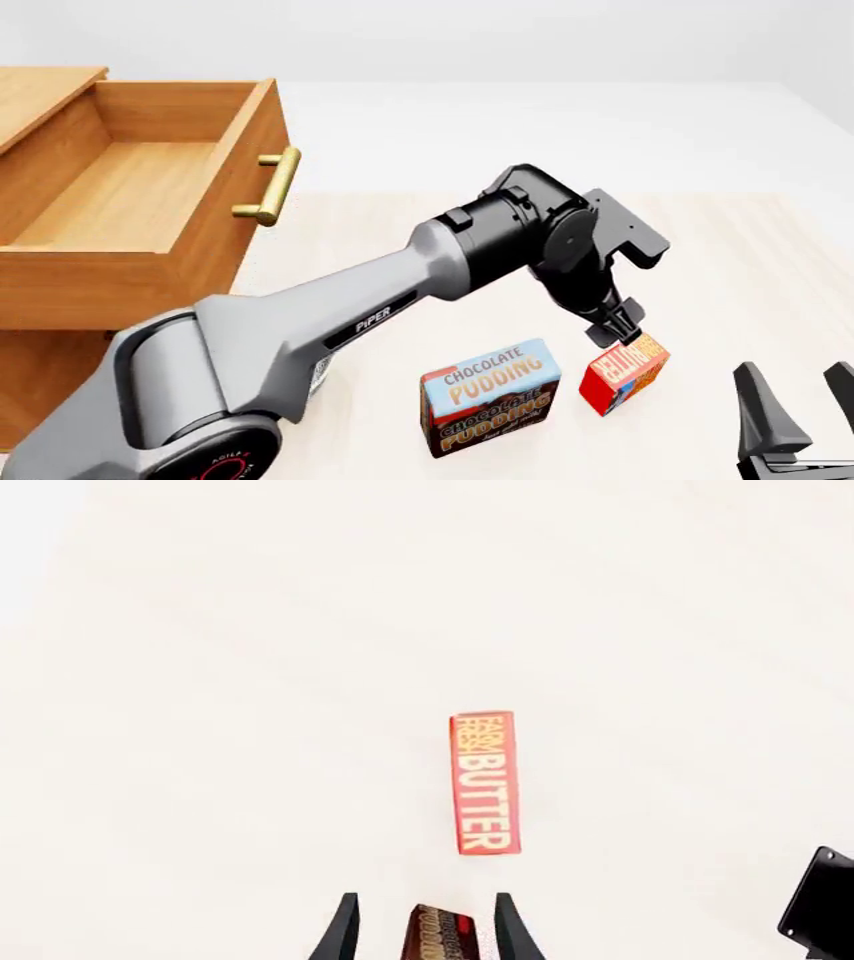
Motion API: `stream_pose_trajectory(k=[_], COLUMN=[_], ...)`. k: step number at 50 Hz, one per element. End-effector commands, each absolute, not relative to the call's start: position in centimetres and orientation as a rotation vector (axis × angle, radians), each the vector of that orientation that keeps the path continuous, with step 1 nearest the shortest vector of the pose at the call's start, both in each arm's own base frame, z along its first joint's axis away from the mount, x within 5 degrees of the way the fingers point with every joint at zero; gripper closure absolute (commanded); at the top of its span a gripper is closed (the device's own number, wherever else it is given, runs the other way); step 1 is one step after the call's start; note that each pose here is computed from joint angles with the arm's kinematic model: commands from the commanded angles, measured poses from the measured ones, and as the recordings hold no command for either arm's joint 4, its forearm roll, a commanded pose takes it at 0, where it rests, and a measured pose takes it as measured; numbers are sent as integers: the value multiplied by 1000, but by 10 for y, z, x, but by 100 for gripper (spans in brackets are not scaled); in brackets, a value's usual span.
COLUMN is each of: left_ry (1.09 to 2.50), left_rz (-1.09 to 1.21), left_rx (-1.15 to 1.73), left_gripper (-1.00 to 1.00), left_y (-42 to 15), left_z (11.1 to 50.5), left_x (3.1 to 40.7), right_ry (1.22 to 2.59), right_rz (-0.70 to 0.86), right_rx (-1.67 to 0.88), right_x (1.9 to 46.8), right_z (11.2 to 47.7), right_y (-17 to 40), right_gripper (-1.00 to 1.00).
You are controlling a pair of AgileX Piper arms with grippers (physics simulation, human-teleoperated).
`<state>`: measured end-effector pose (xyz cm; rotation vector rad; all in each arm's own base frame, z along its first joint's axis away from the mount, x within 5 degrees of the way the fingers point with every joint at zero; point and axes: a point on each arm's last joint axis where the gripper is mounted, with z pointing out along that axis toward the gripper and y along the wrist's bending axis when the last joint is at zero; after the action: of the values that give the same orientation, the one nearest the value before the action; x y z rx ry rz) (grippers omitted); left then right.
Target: Put the butter at the back in the top drawer of the cabinet and close it.
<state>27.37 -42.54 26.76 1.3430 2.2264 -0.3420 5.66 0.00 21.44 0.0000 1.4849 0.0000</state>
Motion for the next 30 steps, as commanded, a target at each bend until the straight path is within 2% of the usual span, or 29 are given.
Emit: stream_pose_trajectory(k=[1, 30], left_ry=[2236, 2266], left_rz=[-340, -345], left_rx=[1366, 1396], left_gripper=[-100, -100], left_y=[-438, -464], left_z=[257, 235], left_x=[271, 262], right_ry=[1485, 1485], right_rz=[0, 0], right_rx=[0, 0], right_x=[57, 57], right_z=[214, 214], right_y=[0, 0], right_gripper=[-100, -100])
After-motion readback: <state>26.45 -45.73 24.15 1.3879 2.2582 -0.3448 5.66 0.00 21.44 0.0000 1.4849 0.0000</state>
